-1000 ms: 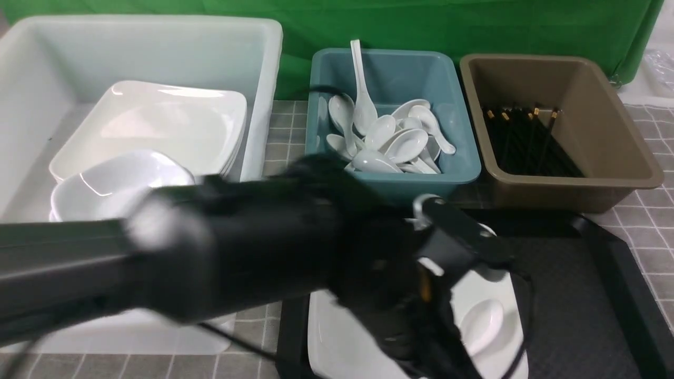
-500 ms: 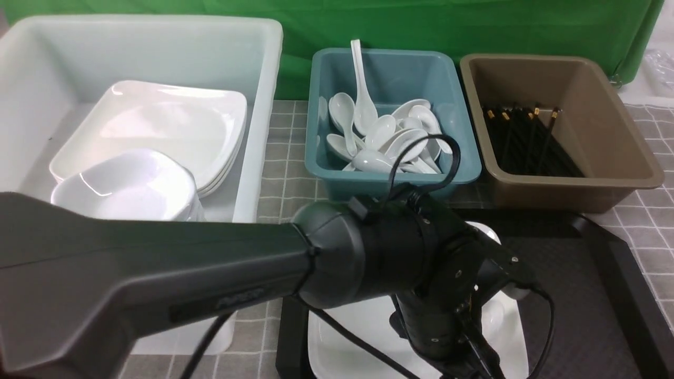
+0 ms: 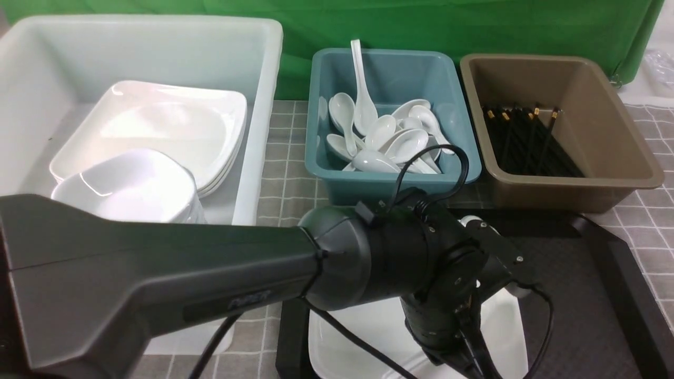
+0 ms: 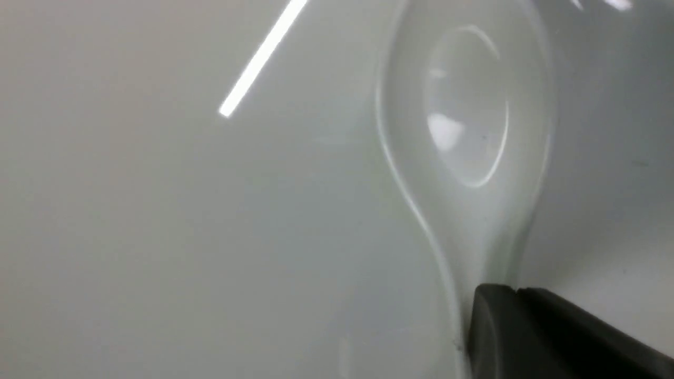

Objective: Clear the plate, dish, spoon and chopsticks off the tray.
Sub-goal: Use the left arm to grab a soup spoon from the plate, then use the left arm to put the soup spoon into the small storage box in the middle

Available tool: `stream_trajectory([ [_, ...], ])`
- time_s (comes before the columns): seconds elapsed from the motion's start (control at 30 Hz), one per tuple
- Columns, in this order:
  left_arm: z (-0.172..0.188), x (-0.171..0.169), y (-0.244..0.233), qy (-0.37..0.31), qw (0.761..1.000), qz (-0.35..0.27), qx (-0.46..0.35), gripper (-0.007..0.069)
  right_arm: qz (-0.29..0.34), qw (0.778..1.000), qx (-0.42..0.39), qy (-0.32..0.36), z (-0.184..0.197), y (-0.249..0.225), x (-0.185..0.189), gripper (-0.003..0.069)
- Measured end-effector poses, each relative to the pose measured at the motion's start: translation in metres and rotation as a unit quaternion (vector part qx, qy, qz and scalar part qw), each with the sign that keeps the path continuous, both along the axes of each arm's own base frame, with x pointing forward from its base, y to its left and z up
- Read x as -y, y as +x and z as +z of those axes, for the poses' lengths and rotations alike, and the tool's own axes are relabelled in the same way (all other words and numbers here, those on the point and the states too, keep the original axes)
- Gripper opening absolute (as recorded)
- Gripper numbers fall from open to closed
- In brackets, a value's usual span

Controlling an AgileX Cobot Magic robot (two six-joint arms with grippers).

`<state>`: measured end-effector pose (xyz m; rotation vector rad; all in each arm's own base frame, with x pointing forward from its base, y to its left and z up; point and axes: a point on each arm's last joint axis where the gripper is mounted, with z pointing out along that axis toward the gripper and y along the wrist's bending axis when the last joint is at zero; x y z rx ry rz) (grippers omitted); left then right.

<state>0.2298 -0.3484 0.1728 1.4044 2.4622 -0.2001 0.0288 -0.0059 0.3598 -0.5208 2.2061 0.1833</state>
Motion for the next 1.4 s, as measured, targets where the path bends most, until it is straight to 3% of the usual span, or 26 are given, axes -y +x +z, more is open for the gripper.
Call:
stream_trajectory([
  [0.43,0.025,-0.006,-0.003,-0.008,1.0,-0.013,0.015,0.0019,0.0,1.0,0.0,0.0,0.0,0.0,0.0,0.0207],
  [0.6,0.078,-0.013,0.005,-0.043,0.996,-0.02,0.076,0.0019,0.0,1.0,0.001,-0.001,0.0,0.0,0.0,0.0213],
  [0.7,0.129,-0.023,0.038,-0.097,0.985,0.01,0.141,0.0019,0.0,1.0,0.001,-0.001,0.0,0.0,0.0,0.0216],
  [0.77,0.145,-0.031,0.057,-0.117,0.979,0.027,0.168,0.0019,0.0,1.0,0.001,0.0,0.0,0.0,0.0,0.0216],
  [0.83,0.173,-0.049,0.104,-0.159,0.959,0.076,0.222,0.0019,-0.002,1.0,0.001,0.001,0.0,0.0,0.0,0.0216],
  [0.97,0.173,-0.07,0.167,-0.192,0.934,0.125,0.275,0.0027,-0.008,1.0,-0.004,0.01,0.0,0.0,0.0,0.0216],
  [1.1,0.135,-0.078,0.21,-0.182,0.929,0.142,0.289,0.0118,-0.004,1.0,-0.012,0.019,0.0,-0.001,-0.002,0.0217],
  [1.23,0.101,-0.084,0.226,-0.157,0.939,0.153,0.265,0.0318,0.004,0.999,-0.021,0.029,-0.001,-0.003,-0.004,0.0217],
  [1.33,0.104,-0.089,0.223,-0.142,0.945,0.158,0.249,0.0458,0.007,0.999,-0.021,0.029,-0.001,-0.003,-0.004,0.0217],
  [1.4,0.118,-0.094,0.214,-0.131,0.949,0.16,0.236,0.0482,0.007,0.999,-0.02,0.029,-0.001,-0.003,-0.004,0.0217],
])
